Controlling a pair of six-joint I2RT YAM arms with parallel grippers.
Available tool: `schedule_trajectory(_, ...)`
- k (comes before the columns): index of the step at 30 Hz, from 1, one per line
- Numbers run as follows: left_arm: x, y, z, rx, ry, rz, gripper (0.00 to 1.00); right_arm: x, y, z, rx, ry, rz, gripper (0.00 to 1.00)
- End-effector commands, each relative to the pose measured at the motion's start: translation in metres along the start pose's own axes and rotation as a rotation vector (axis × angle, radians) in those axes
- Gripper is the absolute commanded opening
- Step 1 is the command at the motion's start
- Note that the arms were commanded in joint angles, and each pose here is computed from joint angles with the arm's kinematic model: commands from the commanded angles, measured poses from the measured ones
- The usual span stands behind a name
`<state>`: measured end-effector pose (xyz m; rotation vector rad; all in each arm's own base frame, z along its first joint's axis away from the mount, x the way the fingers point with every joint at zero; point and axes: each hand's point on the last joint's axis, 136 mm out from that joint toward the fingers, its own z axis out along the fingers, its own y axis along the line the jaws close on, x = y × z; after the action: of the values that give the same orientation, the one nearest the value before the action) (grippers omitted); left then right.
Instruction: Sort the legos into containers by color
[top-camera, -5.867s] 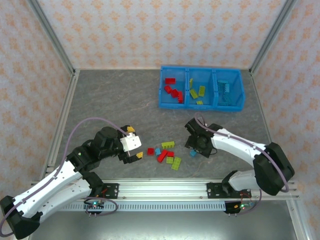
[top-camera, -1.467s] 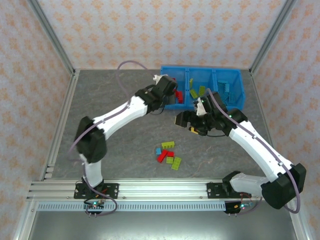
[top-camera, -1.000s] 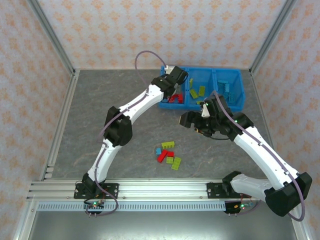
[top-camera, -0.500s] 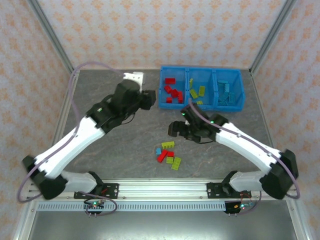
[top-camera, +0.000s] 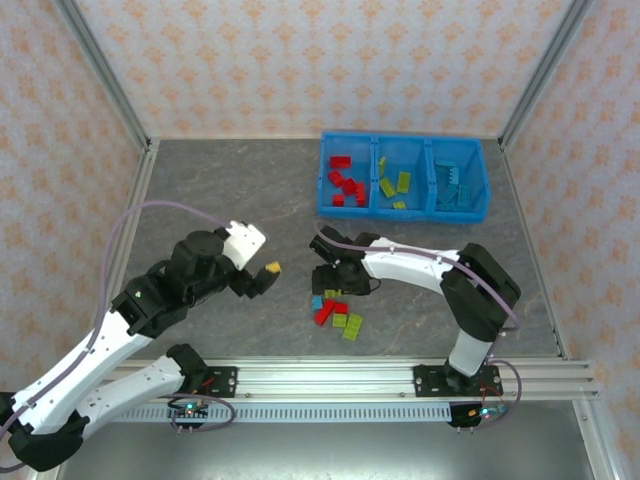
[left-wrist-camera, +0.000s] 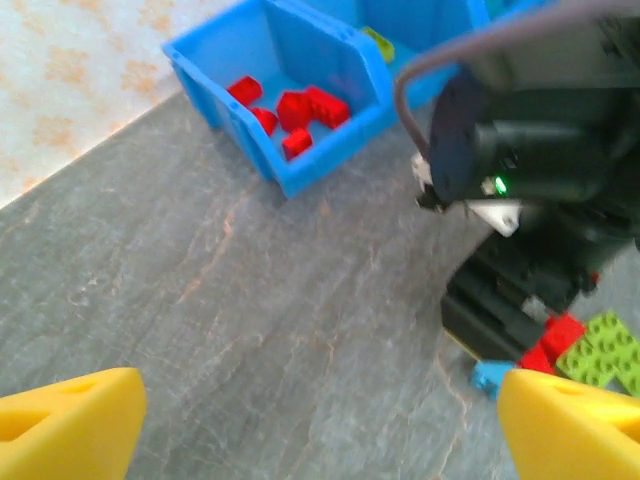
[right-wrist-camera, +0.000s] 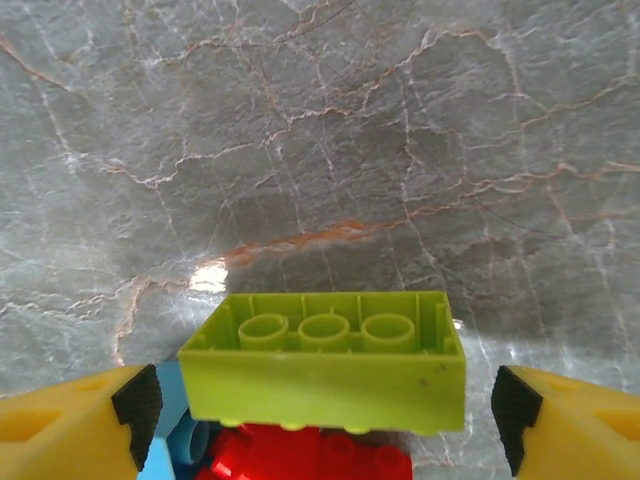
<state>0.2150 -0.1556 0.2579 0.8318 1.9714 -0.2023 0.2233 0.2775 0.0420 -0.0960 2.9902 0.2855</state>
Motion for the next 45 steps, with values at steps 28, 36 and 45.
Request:
schedule_trajectory(28, 0.02, -0.051, 0.009, 0.233, -0.156, 0.28, 1.0, -0.144, -0.131, -0.157, -0.058, -0.572, 0.398, 0.44)
schedule_trajectory(36, 0.028, -0.042, 0.014, 0.181, -0.12, 0.26, 1.0, -0.23, -0.186, -0.126, -0.041, -0.487, 0.503, 0.44)
schedule_trajectory(45, 0.03, -0.041, 0.016, 0.173, -0.111, 0.246, 1.0, -0.278, -0.183, -0.113, -0.037, -0.427, 0.5, 0.75)
